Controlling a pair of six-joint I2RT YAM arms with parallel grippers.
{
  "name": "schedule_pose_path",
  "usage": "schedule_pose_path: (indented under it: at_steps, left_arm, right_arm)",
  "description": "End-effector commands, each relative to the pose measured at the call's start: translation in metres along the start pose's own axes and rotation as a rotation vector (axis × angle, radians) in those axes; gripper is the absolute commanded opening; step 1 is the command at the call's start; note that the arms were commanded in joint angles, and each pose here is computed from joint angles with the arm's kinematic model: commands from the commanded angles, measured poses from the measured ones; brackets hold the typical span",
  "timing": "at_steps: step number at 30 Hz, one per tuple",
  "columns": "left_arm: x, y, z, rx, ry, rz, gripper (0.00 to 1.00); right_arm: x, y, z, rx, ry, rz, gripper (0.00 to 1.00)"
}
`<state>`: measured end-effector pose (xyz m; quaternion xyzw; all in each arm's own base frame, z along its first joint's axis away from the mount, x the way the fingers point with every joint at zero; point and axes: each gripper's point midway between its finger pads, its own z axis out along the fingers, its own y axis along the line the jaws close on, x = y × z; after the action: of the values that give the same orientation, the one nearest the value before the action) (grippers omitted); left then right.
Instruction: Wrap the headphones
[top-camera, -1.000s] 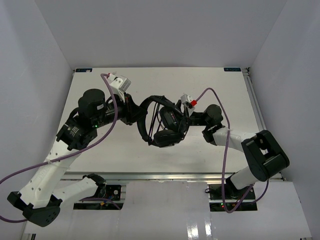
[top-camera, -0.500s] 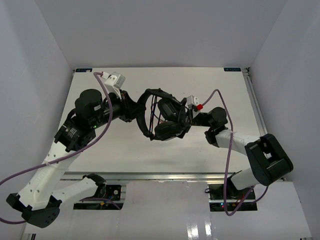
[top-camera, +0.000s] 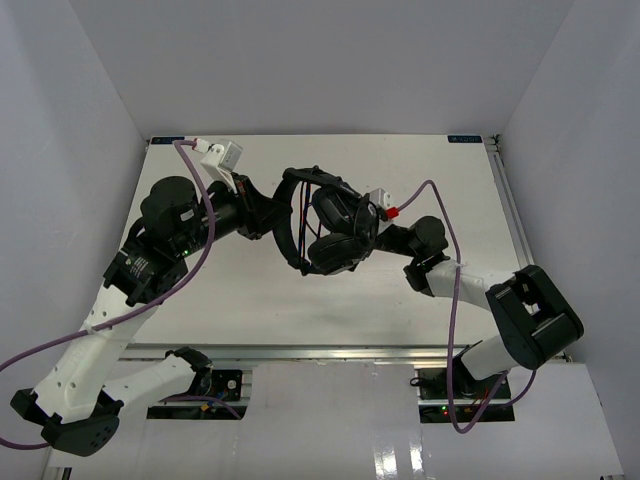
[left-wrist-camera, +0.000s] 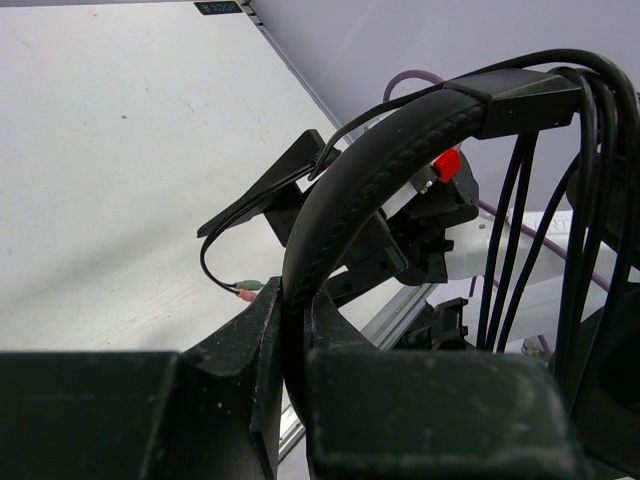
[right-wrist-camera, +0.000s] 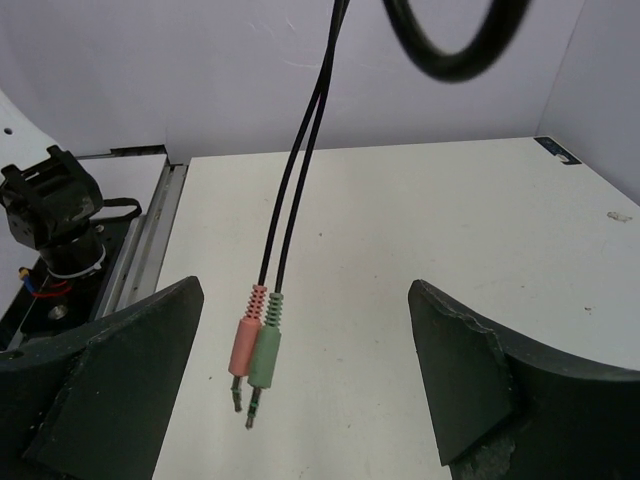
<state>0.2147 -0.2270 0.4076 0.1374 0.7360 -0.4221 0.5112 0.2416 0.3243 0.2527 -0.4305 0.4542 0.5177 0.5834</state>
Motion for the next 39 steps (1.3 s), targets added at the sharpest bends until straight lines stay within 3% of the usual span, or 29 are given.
schedule_pose_path:
  at_steps: [1, 5, 12, 19, 22, 24, 25, 30, 34, 39]
  left_arm:
    - [-0.026, -0.023, -0.012, 0.072, -0.096, -0.015, 0.00]
    - [-0.023, -0.022, -0.012, 0.075, -0.091, -0.027, 0.00]
    - [-0.022, -0.024, -0.015, 0.082, -0.097, -0.040, 0.00]
    - [-0.019, -0.025, -0.015, 0.095, -0.097, -0.056, 0.00]
    - [-0.018, -0.026, -0.014, 0.102, -0.097, -0.063, 0.00]
    - [-0.016, -0.025, -0.013, 0.104, -0.096, -0.071, 0.00]
    - [-0.016, -0.024, -0.013, 0.102, -0.099, -0.073, 0.00]
    - [-0.021, -0.016, -0.017, 0.052, -0.143, -0.079, 0.00]
    - [-0.032, 0.001, -0.022, -0.036, -0.247, -0.112, 0.00]
    - [-0.041, 0.012, -0.020, -0.071, -0.335, -0.165, 0.00]
  right_arm:
    - [-0.028, -0.011, 0.012, 0.056, -0.067, -0.075, 0.88]
    - [-0.020, -0.018, 0.017, 0.091, -0.035, -0.022, 0.79]
    - [-0.011, -0.016, 0.031, 0.036, 0.020, 0.021, 0.51]
    - [-0.006, -0.006, 0.041, -0.001, 0.043, 0.018, 0.50]
    - [-0.007, -0.005, 0.040, -0.002, 0.043, 0.016, 0.38]
    - [-0.009, -0.004, 0.040, -0.004, 0.041, 0.013, 0.16]
    - [-0.010, -0.003, 0.039, -0.006, 0.040, 0.012, 0.12]
    - [-0.010, 0.007, 0.032, -0.024, 0.055, -0.013, 0.08]
    - [-0.008, 0.023, 0.017, -0.055, 0.097, -0.077, 0.08]
    - [0.023, 0.044, -0.007, -0.122, 0.259, -0.075, 0.08]
